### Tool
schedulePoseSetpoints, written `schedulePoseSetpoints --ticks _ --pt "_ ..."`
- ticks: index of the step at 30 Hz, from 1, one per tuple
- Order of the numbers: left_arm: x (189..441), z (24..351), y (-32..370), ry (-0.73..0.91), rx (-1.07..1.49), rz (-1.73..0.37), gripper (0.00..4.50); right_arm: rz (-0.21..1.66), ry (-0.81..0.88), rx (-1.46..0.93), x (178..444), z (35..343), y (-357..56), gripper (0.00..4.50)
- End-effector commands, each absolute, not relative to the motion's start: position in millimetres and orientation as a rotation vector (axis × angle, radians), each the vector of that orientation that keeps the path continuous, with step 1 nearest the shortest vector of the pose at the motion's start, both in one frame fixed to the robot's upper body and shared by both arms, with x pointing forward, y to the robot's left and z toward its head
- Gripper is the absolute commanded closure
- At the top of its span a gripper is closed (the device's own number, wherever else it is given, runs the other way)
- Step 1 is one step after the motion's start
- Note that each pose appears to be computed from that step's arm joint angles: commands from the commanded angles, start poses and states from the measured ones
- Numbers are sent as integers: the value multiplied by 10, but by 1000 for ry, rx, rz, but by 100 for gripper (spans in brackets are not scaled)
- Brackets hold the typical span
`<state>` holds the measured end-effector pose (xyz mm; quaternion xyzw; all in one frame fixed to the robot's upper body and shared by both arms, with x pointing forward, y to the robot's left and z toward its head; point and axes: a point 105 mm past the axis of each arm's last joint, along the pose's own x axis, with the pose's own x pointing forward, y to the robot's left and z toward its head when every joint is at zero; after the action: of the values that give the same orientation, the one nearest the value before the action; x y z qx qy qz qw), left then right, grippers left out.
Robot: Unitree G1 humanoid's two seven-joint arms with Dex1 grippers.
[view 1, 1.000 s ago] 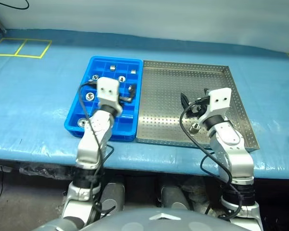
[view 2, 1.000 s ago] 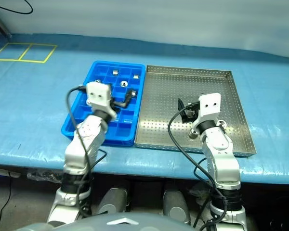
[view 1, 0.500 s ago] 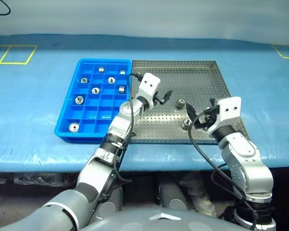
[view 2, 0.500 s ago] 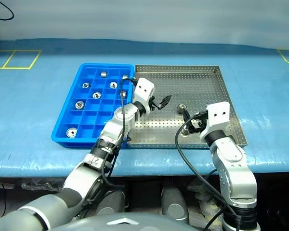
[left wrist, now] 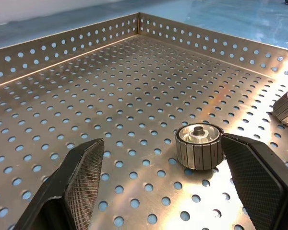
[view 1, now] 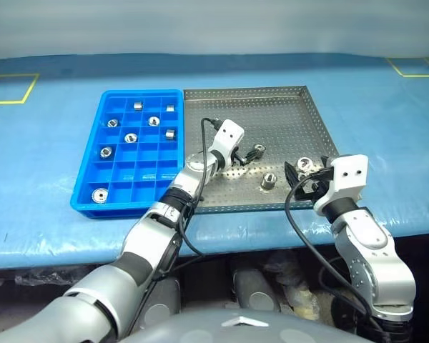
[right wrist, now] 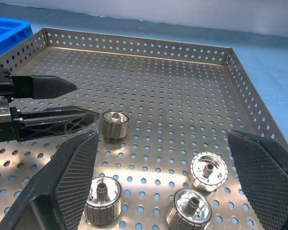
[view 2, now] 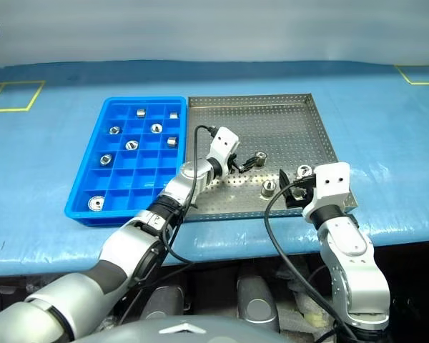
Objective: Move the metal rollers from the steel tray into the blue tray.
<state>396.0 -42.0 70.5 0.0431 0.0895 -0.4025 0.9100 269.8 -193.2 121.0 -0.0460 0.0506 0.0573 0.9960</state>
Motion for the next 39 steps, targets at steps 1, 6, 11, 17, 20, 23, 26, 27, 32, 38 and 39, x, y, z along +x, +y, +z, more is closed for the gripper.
schedulePoseSetpoints --ticks 1,6,11,17,20,23,26,27,32,38,39 --pt "3857 1045 -845 76 37 -933 32 86 49 -102 2654 1343 -1966 0" --pt "3836 1168 -927 31 0 -964 32 62 58 -101 2604 1312 -2001 0" --pt "3872 1166 -938 38 9 -931 32 48 62 -99 2560 1298 -2021 0" --pt "3917 1152 -952 57 41 -889 32 17 71 -91 2486 1267 -2047 0" --pt "3937 1132 -939 68 58 -867 32 11 75 -87 2454 1250 -2036 0" --pt "3981 1096 -896 80 85 -810 32 -8 82 -81 2420 1226 -2052 0" --pt "4029 1043 -820 94 109 -744 32 -21 88 -76 2400 1202 -2074 0" --pt "4049 1017 -782 107 105 -717 32 -23 89 -76 2398 1197 -2078 0" --pt "4134 813 -541 197 72 -551 32 -28 87 -77 2413 1199 -2097 0" --pt "4048 523 -464 301 61 -521 32 -28 84 -107 2442 1222 -2139 0" --pt "4029 486 -464 314 64 -525 49 -31 81 -108 2446 1233 -2157 0"
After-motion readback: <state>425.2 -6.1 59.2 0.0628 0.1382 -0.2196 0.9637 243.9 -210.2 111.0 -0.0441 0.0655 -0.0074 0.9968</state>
